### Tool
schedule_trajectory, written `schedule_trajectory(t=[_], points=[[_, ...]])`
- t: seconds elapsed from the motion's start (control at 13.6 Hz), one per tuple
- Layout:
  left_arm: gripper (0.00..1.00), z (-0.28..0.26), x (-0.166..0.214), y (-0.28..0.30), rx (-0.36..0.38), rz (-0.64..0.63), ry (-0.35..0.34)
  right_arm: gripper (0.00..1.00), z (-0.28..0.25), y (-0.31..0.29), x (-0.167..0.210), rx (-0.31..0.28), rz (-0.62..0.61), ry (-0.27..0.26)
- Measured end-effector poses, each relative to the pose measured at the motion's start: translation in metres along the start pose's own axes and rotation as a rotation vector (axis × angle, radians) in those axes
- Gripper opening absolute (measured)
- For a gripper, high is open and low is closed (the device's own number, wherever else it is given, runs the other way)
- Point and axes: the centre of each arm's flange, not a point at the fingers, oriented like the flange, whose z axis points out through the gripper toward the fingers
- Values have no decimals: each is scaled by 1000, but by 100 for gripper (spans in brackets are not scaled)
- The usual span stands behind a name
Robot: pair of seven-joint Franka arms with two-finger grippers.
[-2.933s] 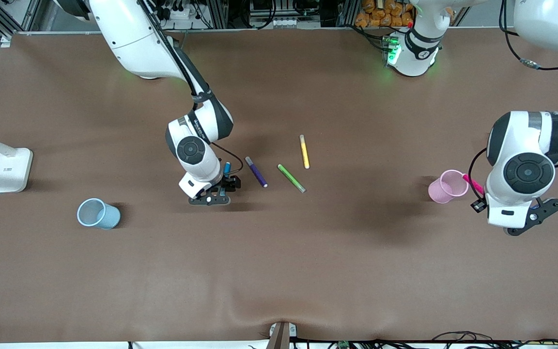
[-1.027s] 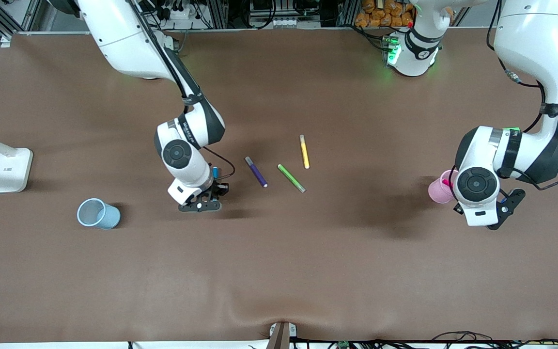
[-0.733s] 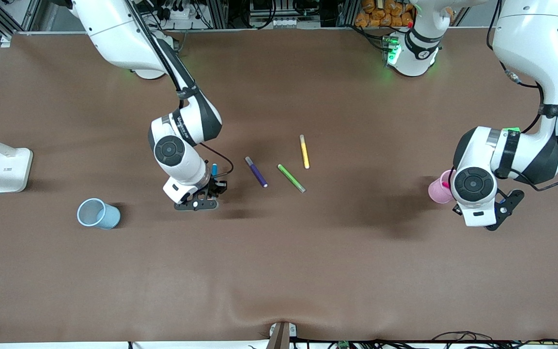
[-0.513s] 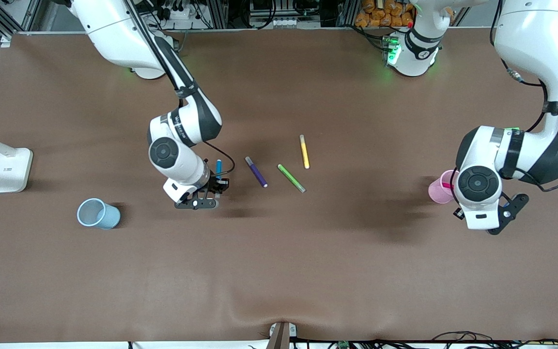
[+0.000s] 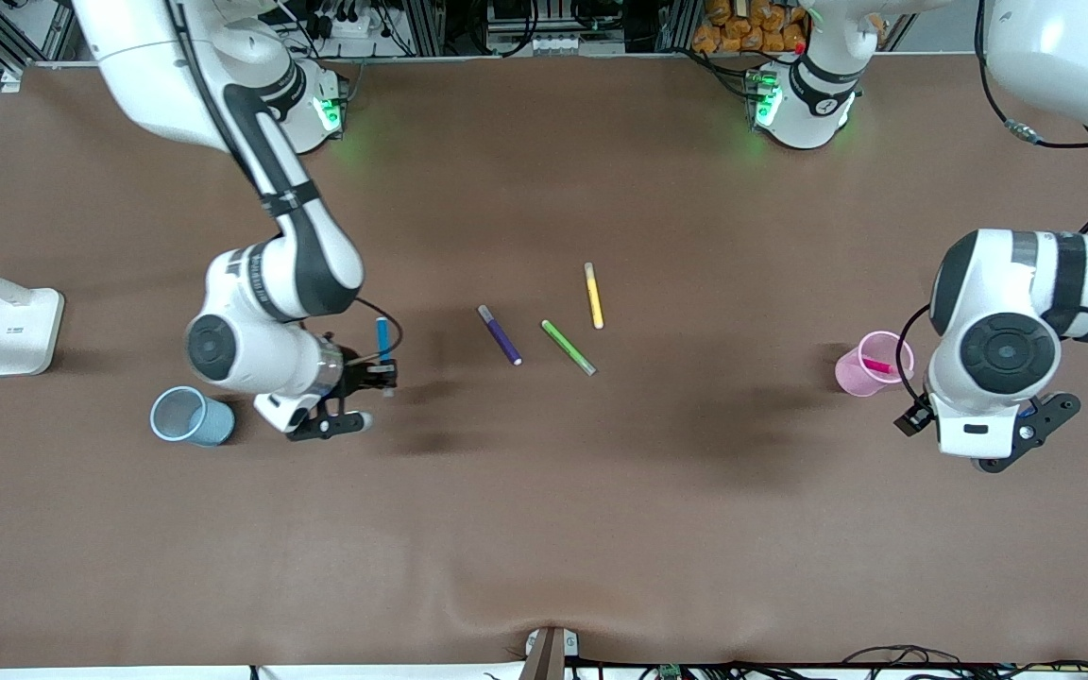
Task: Place pink and blue markers in matching cups
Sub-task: 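Open the left gripper while the right gripper carries blue toward the blue cup, then lower the blue marker into the blue cup and open the right gripper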
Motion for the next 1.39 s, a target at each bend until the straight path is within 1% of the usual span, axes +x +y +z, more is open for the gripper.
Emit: schedule_trajectory(t=[0.15, 0.37, 0.51, 0.73, 0.88, 1.03, 1.25, 1.39], points=[[100, -11, 7, -4, -32, 40, -13, 17, -33, 27, 3, 27, -119, -11], [100, -33, 9, -13, -54, 100, 0, 17, -82, 50, -1, 45, -341, 24], [100, -50, 7, -18, -93, 141, -4, 17, -103, 70, -7, 50, -507, 39], [100, -73, 7, -29, -137, 200, -3, 17, -120, 103, -12, 44, -694, 70], [100, -89, 6, -37, -155, 232, 6, 17, -127, 122, -14, 47, -775, 93], [100, -104, 4, -49, -175, 282, 6, 17, -136, 136, -15, 58, -838, 131], [100, -111, 13, -81, -220, 327, -49, 17, -141, 153, -20, 108, -909, 163], [100, -108, 22, -98, -229, 404, -49, 17, -151, 167, -22, 106, -928, 191]])
